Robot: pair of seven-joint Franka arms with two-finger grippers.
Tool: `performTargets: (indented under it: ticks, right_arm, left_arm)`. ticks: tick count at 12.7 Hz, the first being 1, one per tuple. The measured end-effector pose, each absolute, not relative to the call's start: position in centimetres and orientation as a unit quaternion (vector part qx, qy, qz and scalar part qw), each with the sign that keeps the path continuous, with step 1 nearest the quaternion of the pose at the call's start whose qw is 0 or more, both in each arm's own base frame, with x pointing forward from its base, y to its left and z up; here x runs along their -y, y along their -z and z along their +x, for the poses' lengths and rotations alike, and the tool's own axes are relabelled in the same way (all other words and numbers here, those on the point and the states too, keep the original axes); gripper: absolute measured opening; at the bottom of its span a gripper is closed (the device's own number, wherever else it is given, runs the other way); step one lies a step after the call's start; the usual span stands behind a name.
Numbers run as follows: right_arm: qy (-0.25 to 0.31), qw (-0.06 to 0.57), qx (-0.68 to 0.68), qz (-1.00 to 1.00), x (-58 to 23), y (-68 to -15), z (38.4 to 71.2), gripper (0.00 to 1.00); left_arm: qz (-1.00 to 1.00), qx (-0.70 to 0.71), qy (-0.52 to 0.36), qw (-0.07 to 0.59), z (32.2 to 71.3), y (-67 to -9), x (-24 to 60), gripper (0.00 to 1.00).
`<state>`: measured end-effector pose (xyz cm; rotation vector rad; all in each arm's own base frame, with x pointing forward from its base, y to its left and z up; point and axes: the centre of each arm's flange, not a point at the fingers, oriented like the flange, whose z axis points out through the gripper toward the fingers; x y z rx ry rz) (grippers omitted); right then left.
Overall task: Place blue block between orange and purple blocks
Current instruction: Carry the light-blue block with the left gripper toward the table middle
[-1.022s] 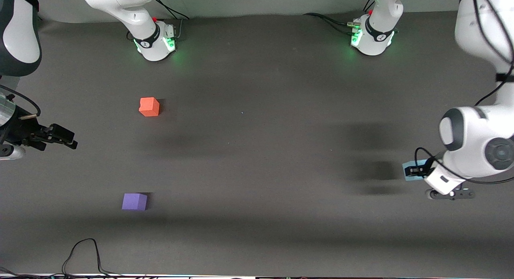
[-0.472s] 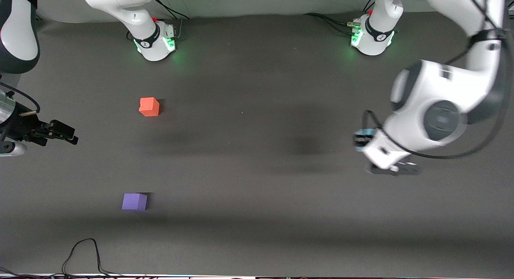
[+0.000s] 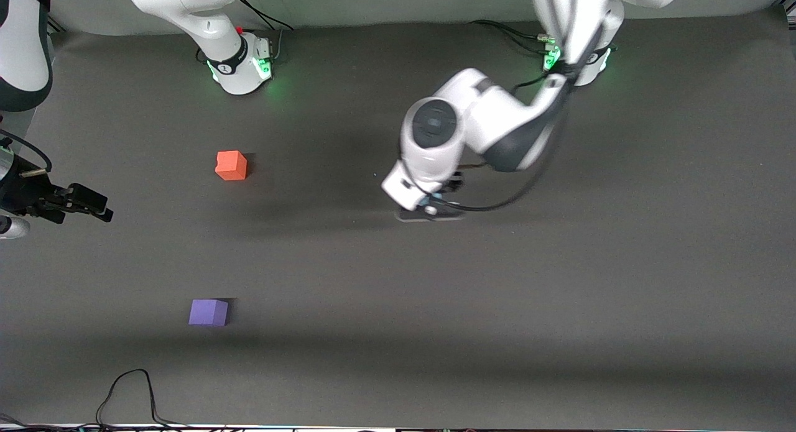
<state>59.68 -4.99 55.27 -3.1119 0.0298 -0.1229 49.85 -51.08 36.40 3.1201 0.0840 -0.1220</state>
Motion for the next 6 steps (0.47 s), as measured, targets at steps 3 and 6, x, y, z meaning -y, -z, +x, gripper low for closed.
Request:
performTargets:
  ticks: [3, 6]
  right_arm:
    - [0.038, 0.014, -0.01, -0.999, 5.1, -55.1, 59.7, 1.0]
    - [0.035, 0.014, -0.01, -0.999, 5.1, -54.8, 59.6, 1.0]
  left_arm:
    - [1.0, -0.023, 0.004, 0.014, 44.4, -30.9, 58.2, 0.56]
    - [1.0, -0.014, -0.013, 0.003, 41.7, -25.5, 60.7, 0.56]
